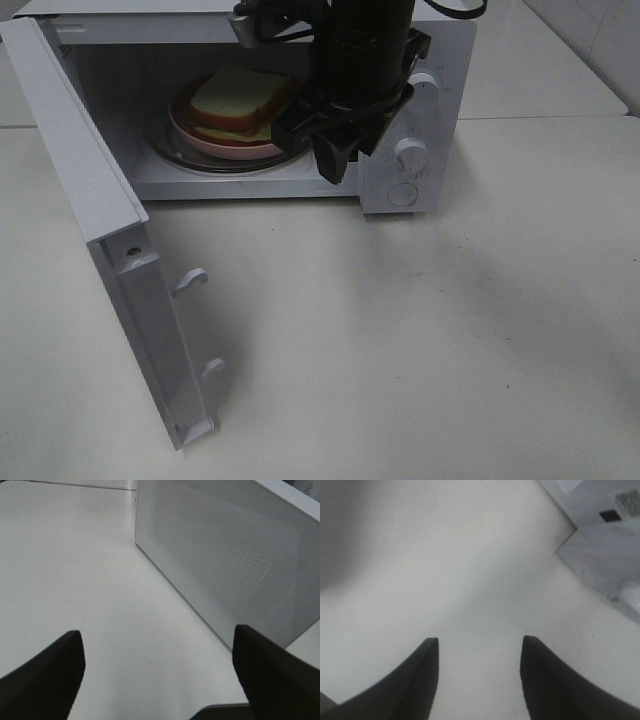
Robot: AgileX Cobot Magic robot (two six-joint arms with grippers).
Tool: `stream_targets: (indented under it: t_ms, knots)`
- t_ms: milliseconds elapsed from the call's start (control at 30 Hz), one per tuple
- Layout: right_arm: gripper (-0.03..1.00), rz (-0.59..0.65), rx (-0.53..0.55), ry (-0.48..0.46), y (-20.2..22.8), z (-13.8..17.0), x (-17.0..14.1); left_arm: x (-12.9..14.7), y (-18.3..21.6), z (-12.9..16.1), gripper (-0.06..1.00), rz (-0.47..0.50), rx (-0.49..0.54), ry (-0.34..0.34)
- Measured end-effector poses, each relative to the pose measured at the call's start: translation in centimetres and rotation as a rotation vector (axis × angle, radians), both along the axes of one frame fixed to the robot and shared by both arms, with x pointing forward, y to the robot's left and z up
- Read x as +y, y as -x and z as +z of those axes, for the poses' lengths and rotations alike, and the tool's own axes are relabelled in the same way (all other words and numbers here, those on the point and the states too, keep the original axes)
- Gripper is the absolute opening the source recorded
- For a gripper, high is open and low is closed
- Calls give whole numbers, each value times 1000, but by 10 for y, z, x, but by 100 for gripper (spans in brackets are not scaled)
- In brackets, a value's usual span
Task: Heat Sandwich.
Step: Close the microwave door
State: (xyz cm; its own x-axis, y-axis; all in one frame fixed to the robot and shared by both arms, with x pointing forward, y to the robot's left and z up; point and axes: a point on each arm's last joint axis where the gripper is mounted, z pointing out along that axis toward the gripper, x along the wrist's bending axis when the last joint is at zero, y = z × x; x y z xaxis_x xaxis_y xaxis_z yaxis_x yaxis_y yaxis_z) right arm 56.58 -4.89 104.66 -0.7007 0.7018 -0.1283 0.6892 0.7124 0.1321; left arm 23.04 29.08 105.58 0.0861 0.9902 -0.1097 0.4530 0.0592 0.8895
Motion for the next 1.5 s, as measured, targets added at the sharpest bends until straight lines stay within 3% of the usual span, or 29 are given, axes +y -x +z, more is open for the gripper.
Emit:
stream_targets:
  t_ms: [300,467,600,767,900,1033,1200,1500]
  knots:
    - [51,-155,51,7,20,1,-29,0,0,0,76,0,0,0]
    - [51,-261,41,-34,16,17,-66,0,0,0,76,0,0,0]
    - [51,-422,22,-70,14,34,-126,0,0,0,76,0,0,0]
    - [51,-497,18,-71,20,37,-155,0,0,0,76,0,0,0]
    - [51,-653,-9,-91,51,50,-210,0,0,0,76,0,0,0]
    - [51,-746,-46,-107,81,54,-239,0,0,0,76,0,0,0]
    - [51,-821,-108,-129,123,55,-258,0,0,0,76,0,0,0]
    - [51,-828,-221,-184,183,41,-258,0,0,0,76,0,0,0]
